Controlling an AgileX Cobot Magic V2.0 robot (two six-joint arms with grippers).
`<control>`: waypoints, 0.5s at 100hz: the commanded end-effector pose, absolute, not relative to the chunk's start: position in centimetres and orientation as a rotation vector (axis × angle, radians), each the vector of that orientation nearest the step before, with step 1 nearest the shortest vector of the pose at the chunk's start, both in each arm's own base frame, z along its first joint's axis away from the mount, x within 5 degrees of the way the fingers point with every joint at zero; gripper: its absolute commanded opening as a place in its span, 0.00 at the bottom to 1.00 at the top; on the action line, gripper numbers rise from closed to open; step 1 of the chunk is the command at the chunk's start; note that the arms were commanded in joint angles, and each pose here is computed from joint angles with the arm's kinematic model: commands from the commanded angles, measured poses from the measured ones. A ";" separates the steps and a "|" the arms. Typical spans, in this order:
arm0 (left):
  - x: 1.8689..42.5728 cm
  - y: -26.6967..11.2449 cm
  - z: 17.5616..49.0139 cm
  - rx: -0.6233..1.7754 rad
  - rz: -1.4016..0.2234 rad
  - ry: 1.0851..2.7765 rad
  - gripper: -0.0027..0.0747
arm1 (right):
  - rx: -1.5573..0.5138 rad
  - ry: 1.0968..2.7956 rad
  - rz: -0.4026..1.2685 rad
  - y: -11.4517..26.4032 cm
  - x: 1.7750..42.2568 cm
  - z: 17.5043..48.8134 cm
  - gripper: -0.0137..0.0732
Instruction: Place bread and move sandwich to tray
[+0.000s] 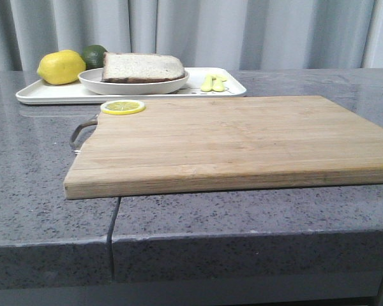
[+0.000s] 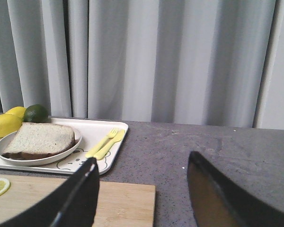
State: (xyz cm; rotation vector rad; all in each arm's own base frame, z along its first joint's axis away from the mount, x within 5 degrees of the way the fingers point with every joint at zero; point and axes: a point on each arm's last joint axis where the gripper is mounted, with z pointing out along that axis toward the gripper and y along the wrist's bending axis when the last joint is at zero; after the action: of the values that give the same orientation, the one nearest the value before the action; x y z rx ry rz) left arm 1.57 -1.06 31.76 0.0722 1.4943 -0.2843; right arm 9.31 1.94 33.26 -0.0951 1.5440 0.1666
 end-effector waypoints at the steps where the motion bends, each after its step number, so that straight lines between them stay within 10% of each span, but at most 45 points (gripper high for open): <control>1: 1.5 -0.9 33.1 0.050 -0.296 1.407 0.12 | -0.114 1.493 0.150 1.9 9.2 34.3 0.63; 31: 1.5 -0.9 33.1 0.050 -0.296 1.407 0.01 | -0.111 1.495 0.151 1.9 9.2 34.3 0.07; 50: 1.5 -0.9 33.1 0.050 -0.296 1.407 0.01 | -0.108 1.499 0.154 1.9 9.2 34.3 0.08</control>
State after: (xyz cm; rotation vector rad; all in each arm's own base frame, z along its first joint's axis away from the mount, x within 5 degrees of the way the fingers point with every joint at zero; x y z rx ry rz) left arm 1.57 -1.06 31.76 0.0722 1.4943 -0.2843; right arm 9.31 1.94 33.21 -0.0920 1.5499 0.1689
